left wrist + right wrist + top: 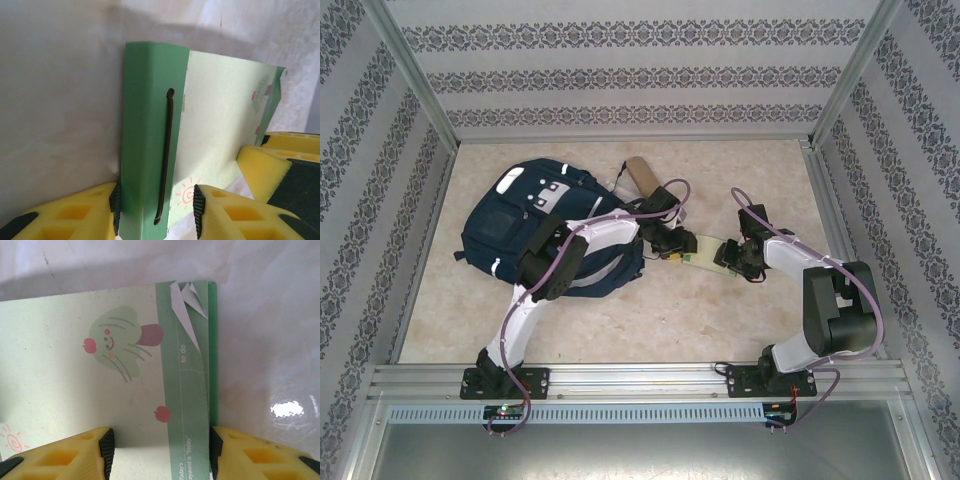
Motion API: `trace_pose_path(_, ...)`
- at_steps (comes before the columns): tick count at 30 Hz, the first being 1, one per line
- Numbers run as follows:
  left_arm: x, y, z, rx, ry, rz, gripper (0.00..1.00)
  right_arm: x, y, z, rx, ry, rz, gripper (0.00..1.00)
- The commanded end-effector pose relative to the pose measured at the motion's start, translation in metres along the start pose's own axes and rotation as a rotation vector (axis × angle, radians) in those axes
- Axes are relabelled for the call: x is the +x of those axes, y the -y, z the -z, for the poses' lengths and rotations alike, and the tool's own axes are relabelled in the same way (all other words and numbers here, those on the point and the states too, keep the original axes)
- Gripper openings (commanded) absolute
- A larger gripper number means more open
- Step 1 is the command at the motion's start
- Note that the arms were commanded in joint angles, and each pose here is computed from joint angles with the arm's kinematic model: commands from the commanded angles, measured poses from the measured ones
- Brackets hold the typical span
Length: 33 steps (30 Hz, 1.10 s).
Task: Pack the student bag
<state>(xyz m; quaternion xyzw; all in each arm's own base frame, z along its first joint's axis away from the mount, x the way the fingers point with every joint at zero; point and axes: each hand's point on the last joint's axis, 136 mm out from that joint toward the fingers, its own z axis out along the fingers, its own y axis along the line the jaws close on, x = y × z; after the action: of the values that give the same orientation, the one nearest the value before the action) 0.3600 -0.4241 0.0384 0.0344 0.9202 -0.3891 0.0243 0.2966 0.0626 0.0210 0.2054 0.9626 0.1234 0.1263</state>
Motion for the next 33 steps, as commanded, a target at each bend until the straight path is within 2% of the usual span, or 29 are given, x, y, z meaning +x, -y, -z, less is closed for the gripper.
trace_pose_path(1, 0.010, 0.075, 0.011, 0.284, -0.033, -0.073, 0.43, 0.003, -0.014, -0.003, -0.059, -0.029, 0.018, 0.54)
trace_pose_path(9, 0.003, 0.073, 0.008, 0.360, -0.016, -0.016, 0.38, 0.002, -0.015, 0.002, -0.066, -0.017, 0.017, 0.54)
trace_pose_path(14, 0.001, 0.068, 0.013, 0.320, 0.002, -0.019, 0.18, 0.000, -0.016, 0.011, -0.077, -0.004, 0.012, 0.57)
trace_pose_path(17, -0.005, 0.069, 0.030, 0.331, 0.028, -0.022, 0.06, -0.004, -0.019, 0.021, -0.117, 0.012, -0.008, 0.64)
trace_pose_path(19, -0.009, 0.072, 0.045, 0.347, 0.046, -0.026, 0.00, -0.008, -0.024, 0.031, -0.180, 0.029, -0.030, 0.69)
trace_pose_path(25, -0.017, 0.087, 0.093, 0.455, 0.097, -0.028, 0.00, -0.027, -0.057, 0.072, -0.480, 0.088, -0.097, 0.89)
trace_pose_path(33, -0.030, 0.109, 0.144, 0.541, 0.159, -0.040, 0.00, -0.048, -0.089, 0.109, -0.782, 0.091, -0.158, 0.97)
